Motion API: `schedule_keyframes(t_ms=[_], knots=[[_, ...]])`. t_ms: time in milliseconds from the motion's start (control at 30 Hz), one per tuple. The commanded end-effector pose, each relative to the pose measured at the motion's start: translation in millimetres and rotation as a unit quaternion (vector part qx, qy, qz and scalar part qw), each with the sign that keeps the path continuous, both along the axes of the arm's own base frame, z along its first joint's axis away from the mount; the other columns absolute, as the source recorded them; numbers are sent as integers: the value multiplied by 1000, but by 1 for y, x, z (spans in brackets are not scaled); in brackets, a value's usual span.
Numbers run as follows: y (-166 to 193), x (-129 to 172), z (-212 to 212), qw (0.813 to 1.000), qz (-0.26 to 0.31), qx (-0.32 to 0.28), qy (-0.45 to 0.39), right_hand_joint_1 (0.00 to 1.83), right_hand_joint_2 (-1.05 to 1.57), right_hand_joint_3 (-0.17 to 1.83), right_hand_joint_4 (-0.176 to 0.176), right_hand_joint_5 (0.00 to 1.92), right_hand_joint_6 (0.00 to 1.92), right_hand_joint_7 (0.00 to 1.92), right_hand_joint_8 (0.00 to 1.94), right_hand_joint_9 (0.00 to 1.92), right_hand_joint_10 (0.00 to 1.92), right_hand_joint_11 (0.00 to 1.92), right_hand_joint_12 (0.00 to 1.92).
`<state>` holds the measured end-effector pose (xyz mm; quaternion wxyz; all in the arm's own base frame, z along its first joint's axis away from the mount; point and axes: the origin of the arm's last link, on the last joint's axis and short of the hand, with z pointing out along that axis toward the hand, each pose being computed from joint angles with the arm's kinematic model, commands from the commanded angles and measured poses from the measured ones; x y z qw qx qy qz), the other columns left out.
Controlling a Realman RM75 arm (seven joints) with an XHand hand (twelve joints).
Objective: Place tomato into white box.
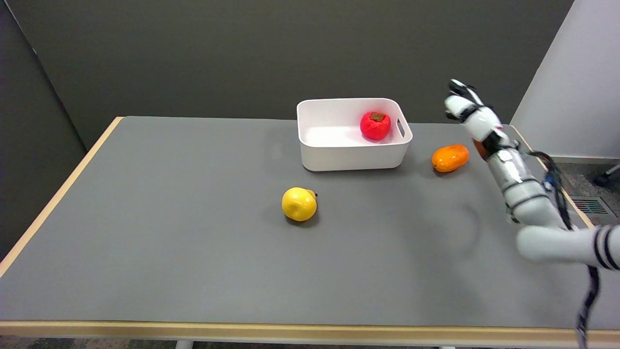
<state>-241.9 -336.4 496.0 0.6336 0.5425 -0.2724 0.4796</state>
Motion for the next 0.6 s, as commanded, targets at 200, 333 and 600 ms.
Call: schedule_keyframes(t_ms=[200, 333, 600], knots=[[102, -20, 42, 984, 45, -44, -166, 222, 652, 959, 110, 99, 332, 180, 272, 175, 550, 91, 1109], [103, -21, 41, 984, 43, -43, -166, 205, 632, 1021, 112, 102, 324, 172, 292, 164, 574, 118, 1050], [105, -23, 42, 984, 40, -45, -165, 244, 662, 955, 109, 103, 337, 183, 273, 176, 554, 91, 1115]])
